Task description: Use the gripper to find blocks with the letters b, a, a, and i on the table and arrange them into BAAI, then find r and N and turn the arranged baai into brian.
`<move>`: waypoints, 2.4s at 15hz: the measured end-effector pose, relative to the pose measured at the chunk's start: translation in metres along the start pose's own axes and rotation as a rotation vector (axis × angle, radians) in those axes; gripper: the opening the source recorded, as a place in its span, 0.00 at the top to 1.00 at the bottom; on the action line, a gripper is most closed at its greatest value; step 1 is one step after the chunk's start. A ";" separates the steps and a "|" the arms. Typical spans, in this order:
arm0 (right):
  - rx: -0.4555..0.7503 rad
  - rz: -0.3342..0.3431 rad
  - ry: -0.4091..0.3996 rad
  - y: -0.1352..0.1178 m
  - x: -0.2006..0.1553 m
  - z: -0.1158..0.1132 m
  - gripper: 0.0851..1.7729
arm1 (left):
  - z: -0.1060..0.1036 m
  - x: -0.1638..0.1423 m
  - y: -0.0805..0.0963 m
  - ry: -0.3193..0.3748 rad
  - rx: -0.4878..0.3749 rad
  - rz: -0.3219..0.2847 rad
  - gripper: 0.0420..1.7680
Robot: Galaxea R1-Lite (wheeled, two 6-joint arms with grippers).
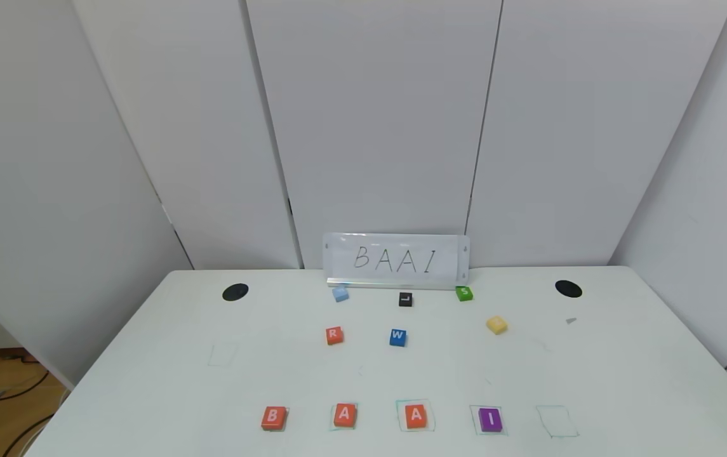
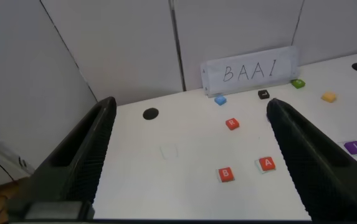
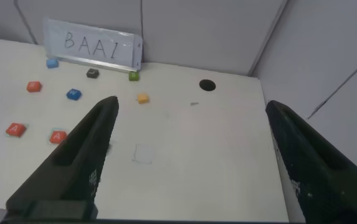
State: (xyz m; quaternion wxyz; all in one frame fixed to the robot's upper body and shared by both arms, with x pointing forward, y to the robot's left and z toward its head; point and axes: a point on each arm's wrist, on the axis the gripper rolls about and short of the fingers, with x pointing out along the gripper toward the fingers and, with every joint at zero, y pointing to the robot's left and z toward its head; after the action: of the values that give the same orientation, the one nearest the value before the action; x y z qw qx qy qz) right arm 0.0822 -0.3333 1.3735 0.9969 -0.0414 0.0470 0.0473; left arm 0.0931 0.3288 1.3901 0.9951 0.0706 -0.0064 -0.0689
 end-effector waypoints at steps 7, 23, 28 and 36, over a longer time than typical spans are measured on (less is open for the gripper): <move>-0.146 -0.006 -0.366 0.011 -0.111 -0.029 0.04 | -0.010 -0.110 -0.015 -0.249 0.110 -0.058 0.03; -0.092 -0.128 -0.240 0.012 0.001 -0.173 0.04 | -0.194 -0.028 -0.027 -0.042 0.026 0.114 0.03; 0.024 -0.076 -0.080 0.014 0.005 -0.192 0.04 | -0.206 -0.025 -0.028 0.019 -0.057 0.111 0.03; 0.043 -0.076 -0.079 0.014 0.005 -0.193 0.04 | -0.206 -0.025 -0.028 0.023 -0.064 0.112 0.03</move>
State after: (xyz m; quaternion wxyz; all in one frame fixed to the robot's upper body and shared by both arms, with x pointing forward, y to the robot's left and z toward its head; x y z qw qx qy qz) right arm 0.0690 -0.3362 1.1808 0.9997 -0.0197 0.0068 0.0098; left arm 0.0690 0.3332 1.1815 0.9991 0.0391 0.0033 -0.0127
